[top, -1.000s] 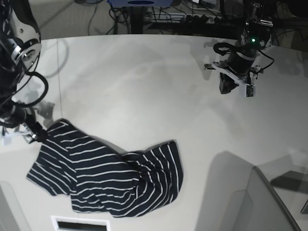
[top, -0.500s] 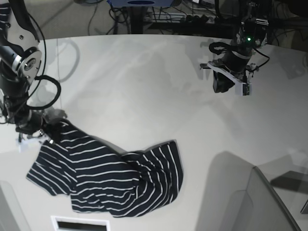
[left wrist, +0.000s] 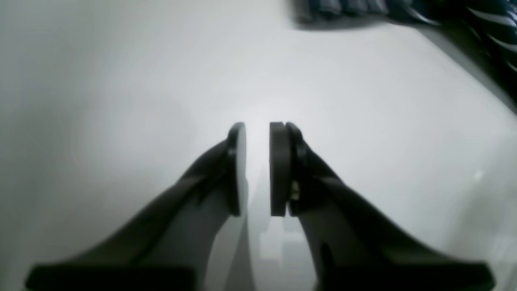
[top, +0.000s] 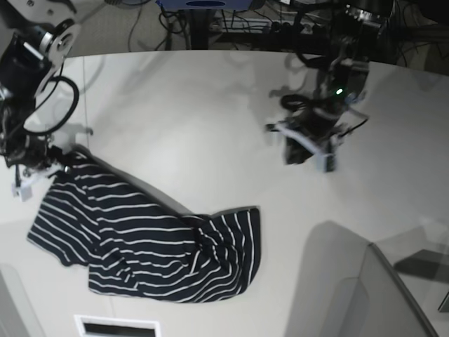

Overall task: Layout the t-shirt on the table in an organized manner, then fold the t-shirt properly
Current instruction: 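Grasp the striped navy shirt edge with the right gripper, then grasp the shirt with the left gripper and pull both grippers apart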

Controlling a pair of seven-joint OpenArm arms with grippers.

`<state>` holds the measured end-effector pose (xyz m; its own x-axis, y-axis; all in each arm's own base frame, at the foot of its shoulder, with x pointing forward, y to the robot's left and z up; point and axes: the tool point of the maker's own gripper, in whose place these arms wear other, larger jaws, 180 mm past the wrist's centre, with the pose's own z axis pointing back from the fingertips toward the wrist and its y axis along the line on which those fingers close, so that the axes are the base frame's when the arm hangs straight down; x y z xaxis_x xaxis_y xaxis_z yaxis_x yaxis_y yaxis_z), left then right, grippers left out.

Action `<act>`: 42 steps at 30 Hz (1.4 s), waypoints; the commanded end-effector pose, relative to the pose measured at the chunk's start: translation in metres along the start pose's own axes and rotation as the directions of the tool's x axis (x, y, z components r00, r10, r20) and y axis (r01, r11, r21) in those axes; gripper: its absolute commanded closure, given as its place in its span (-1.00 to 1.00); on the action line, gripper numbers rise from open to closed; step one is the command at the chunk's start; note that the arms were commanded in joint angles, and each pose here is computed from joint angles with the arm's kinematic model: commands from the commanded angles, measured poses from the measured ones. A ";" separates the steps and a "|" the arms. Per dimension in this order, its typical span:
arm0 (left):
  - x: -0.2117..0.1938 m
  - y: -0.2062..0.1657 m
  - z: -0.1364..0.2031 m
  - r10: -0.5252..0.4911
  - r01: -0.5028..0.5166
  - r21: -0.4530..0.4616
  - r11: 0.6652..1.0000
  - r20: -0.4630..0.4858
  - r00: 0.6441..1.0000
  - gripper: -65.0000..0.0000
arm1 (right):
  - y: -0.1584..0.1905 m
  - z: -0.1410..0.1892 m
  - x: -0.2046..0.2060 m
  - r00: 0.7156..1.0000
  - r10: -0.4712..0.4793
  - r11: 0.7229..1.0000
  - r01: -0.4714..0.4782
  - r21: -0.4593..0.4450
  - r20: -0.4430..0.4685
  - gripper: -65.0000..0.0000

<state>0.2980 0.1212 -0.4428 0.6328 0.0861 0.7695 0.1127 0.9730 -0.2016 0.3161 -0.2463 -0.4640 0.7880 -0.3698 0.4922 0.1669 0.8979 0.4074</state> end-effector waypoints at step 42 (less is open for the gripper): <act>0.003 0.165 -0.069 -0.375 0.392 0.247 0.886 -0.113 0.920 0.68 | 0.006 0.071 0.055 0.944 0.296 0.951 -0.276 -0.142 0.147 0.98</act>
<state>0.3951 0.2472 -0.4934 0.5093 -0.2863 0.8116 0.1536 0.9582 0.2416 0.3079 -0.2749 -0.3944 0.7410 -0.1317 0.6584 0.0381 0.9873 0.1545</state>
